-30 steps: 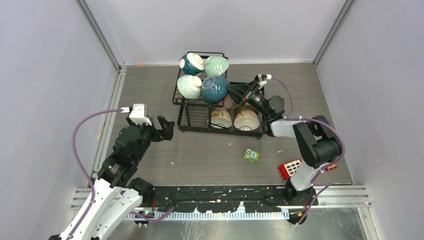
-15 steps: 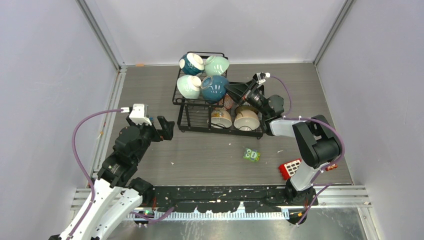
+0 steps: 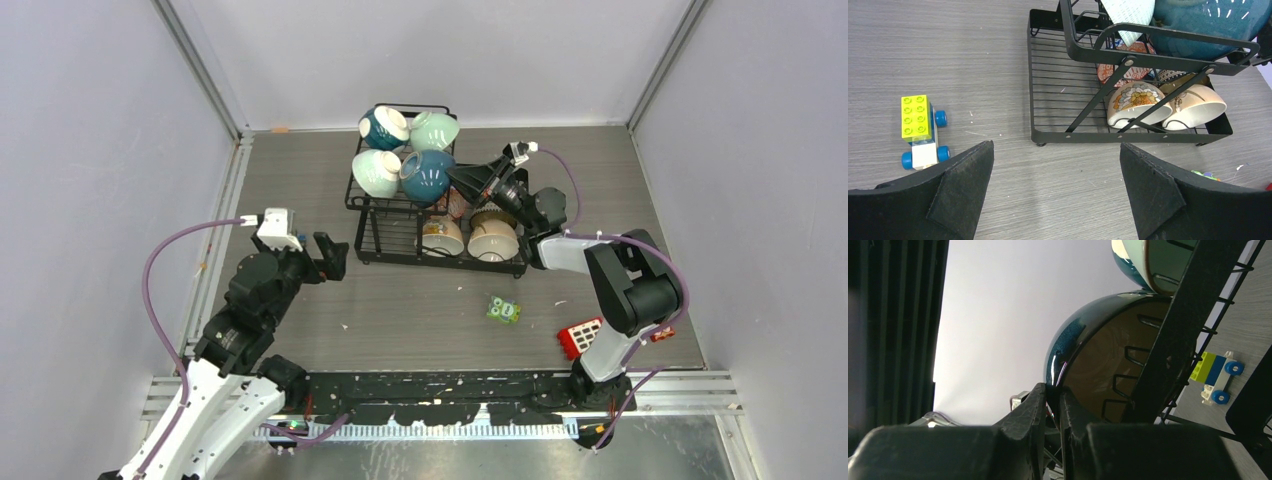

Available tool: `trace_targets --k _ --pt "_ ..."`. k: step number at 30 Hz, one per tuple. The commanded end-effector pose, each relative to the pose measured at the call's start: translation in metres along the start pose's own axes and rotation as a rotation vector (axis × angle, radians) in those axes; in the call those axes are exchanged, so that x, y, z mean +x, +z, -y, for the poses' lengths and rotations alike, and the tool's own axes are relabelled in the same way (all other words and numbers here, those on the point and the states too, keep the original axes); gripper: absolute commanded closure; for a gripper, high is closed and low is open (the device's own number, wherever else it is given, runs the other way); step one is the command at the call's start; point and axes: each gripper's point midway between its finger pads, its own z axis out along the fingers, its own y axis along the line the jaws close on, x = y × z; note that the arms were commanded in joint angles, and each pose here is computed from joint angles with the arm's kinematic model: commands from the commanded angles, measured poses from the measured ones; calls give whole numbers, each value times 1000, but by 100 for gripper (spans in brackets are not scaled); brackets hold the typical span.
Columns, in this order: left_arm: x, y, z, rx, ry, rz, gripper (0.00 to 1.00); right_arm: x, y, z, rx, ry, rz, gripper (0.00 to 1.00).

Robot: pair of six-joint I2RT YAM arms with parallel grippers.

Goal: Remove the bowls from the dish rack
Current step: Pick up the bowl from the dish rack.

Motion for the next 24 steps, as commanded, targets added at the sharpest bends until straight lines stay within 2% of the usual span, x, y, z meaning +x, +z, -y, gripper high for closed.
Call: trace_targets --k 1,24 --pt "-18 -2 4 13 -7 66 2 4 5 -39 -107 -78 -23 99" --pt "-19 -3 4 15 -9 72 2 4 4 -85 -198 -120 -8 99"
